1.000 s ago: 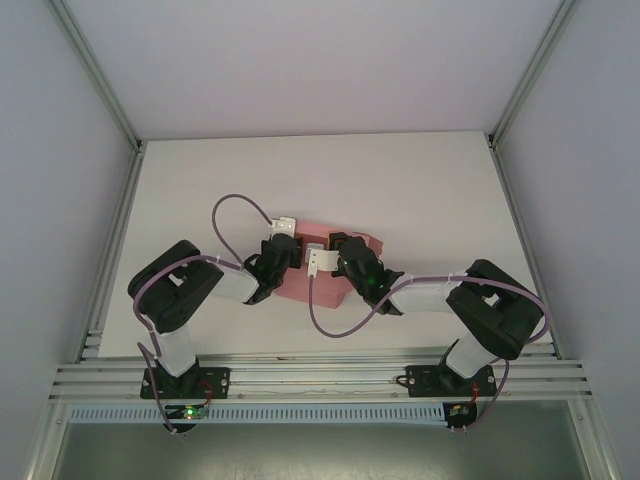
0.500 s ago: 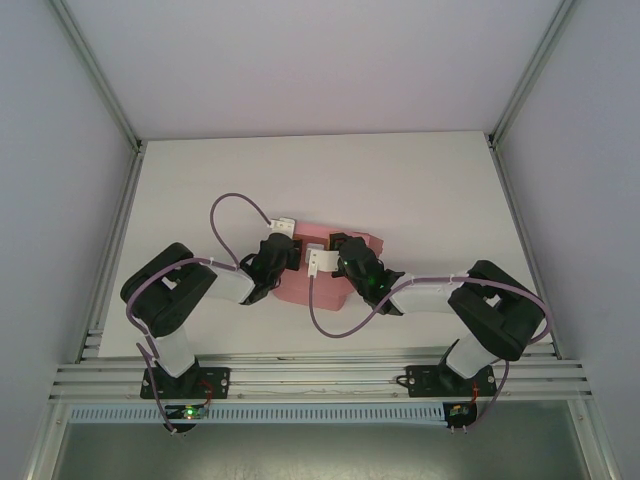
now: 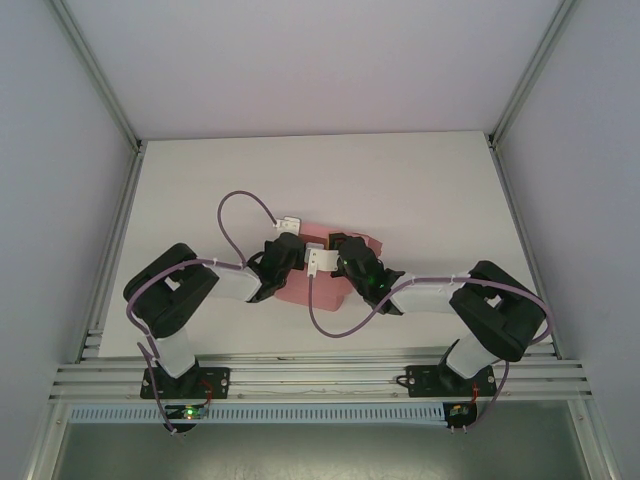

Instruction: Assemble paper box

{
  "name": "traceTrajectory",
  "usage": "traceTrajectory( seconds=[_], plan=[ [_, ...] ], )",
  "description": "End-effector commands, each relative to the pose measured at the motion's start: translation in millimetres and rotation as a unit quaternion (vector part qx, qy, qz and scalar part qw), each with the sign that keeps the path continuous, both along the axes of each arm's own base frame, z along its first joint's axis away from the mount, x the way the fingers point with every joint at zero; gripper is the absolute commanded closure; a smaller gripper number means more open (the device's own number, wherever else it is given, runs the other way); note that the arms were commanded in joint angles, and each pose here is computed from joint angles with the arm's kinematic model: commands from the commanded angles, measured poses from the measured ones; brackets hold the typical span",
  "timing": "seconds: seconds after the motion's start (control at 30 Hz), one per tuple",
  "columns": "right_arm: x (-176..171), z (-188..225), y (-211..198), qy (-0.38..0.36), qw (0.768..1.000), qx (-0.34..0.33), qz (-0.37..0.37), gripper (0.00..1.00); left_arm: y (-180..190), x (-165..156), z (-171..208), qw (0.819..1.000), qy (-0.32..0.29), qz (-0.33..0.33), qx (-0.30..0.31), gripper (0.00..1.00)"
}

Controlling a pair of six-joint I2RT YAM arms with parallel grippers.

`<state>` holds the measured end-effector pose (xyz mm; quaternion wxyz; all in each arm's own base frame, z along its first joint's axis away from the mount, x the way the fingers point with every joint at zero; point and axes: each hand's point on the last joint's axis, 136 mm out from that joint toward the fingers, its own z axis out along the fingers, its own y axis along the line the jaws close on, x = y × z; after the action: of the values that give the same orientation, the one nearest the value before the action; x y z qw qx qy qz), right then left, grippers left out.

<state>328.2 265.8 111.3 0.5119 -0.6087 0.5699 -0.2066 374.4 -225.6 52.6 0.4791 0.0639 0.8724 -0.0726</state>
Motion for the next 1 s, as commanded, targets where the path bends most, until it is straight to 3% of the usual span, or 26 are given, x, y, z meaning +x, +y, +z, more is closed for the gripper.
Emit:
traceTrajectory(
  seconds=[0.0, 0.07, 0.13, 0.17, 0.2, 0.3, 0.43, 0.53, 0.63, 0.77, 0.97],
  plan=[
    [-19.7, -39.9, -22.5, 0.07, 0.996, -0.047, -0.019, 1.0, 40.9, 2.6, 12.0, 0.997, -0.023, 0.069, 0.029, 1.0],
    [-17.6, -25.2, -14.5, 0.069, 0.997, -0.013, -0.014, 0.94, 23.6, -5.0, 26.8, 0.999, -0.035, 0.023, 0.006, 1.0],
    [-16.9, -2.2, -4.9, 0.062, 0.998, 0.031, -0.005, 0.78, 13.8, -13.6, 38.8, 0.999, -0.035, 0.003, -0.002, 1.0],
    [-17.9, 11.5, 0.0, 0.059, 0.997, 0.058, 0.0, 0.6, 13.1, -18.4, 43.6, 0.999, -0.037, 0.008, -0.003, 1.0],
    [-20.3, 28.9, 4.9, 0.056, 0.994, 0.092, 0.008, 0.25, 10.8, -24.3, 48.3, 0.999, -0.042, 0.006, -0.005, 1.0],
    [-48.1, 68.4, 16.8, 0.079, 0.978, 0.177, 0.074, 0.02, 11.6, -38.4, 54.7, 0.999, -0.042, 0.01, -0.029, 1.0],
    [-99.4, 119.3, 13.0, 0.092, 0.942, 0.277, 0.163, 0.02, 31.2, -52.1, 47.6, 0.997, -0.01, 0.063, -0.042, 1.0],
    [-119.2, 159.1, -7.9, 0.07, 0.913, 0.365, 0.169, 0.02, 38.9, -60.7, 44.0, 0.996, 0.001, 0.076, -0.047, 1.0],
    [-114.3, 187.0, -37.5, 0.054, 0.886, 0.449, 0.106, 0.02, 38.7, -68.8, 46.8, 0.996, 0.004, 0.071, -0.062, 1.0],
    [-84.5, 194.6, -81.9, 0.053, 0.837, 0.542, -0.047, 0.02, 35.4, -78.4, 53.6, 0.995, 0.001, 0.058, -0.081, 1.0],
    [-53.4, 163.3, -91.1, 0.098, 0.835, 0.519, -0.154, 0.02, 31.1, -88.2, 64.2, 0.995, -0.003, 0.038, -0.087, 1.0]
  ],
)
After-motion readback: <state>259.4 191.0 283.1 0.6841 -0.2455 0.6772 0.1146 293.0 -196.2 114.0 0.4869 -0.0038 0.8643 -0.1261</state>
